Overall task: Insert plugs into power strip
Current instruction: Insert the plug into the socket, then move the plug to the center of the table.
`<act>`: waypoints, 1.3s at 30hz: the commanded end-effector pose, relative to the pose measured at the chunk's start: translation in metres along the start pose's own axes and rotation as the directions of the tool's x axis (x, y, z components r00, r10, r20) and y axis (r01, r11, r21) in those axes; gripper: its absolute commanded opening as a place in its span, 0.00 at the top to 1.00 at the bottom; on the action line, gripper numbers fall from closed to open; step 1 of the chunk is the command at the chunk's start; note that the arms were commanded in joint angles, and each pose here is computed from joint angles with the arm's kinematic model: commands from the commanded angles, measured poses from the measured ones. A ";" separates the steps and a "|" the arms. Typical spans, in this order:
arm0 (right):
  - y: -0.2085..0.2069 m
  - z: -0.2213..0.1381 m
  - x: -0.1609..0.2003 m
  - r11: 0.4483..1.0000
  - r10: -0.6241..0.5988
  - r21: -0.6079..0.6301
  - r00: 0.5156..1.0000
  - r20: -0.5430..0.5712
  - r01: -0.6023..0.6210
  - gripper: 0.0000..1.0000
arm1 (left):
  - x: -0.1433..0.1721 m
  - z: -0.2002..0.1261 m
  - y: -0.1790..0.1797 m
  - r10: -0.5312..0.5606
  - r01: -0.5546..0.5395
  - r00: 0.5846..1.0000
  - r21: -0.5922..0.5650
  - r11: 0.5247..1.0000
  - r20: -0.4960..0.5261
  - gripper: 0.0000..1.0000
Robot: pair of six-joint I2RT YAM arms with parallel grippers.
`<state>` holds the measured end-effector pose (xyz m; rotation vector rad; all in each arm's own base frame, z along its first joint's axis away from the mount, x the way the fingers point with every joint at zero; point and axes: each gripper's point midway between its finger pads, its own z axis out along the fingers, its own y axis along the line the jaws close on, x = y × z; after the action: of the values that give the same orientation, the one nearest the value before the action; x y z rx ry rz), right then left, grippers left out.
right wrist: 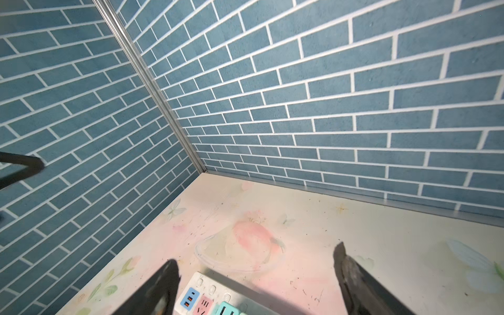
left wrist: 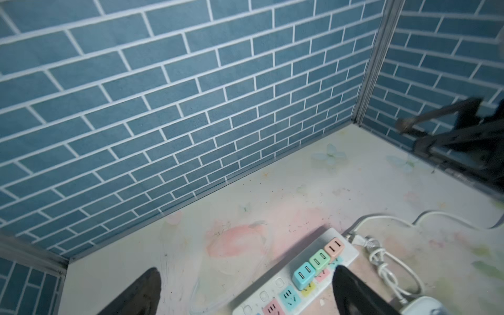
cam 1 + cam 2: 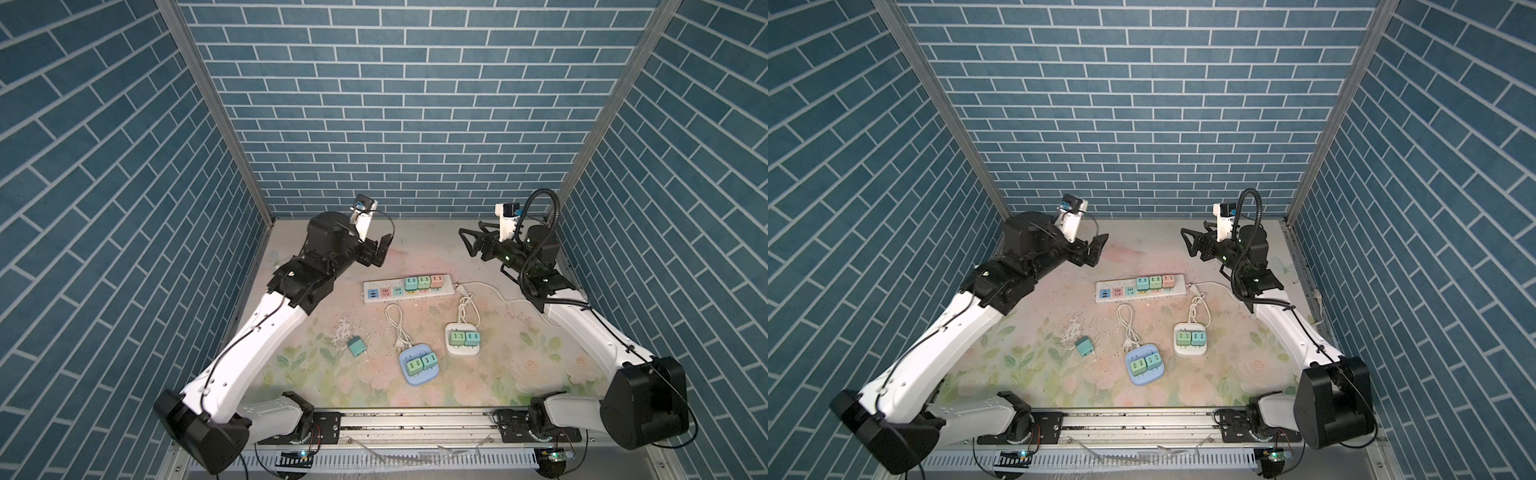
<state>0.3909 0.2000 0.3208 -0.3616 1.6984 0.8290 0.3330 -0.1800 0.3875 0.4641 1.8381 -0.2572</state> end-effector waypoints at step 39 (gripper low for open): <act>0.225 0.051 0.324 0.939 -0.333 -0.293 0.676 -0.657 0.178 0.25 | 0.192 -0.166 0.087 -0.295 0.115 0.928 -0.579 0.807 -0.227 0.01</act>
<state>0.1894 0.4410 0.0884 -1.1170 2.1948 0.7327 0.1817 -0.0143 0.2546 -0.0711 2.1922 0.1802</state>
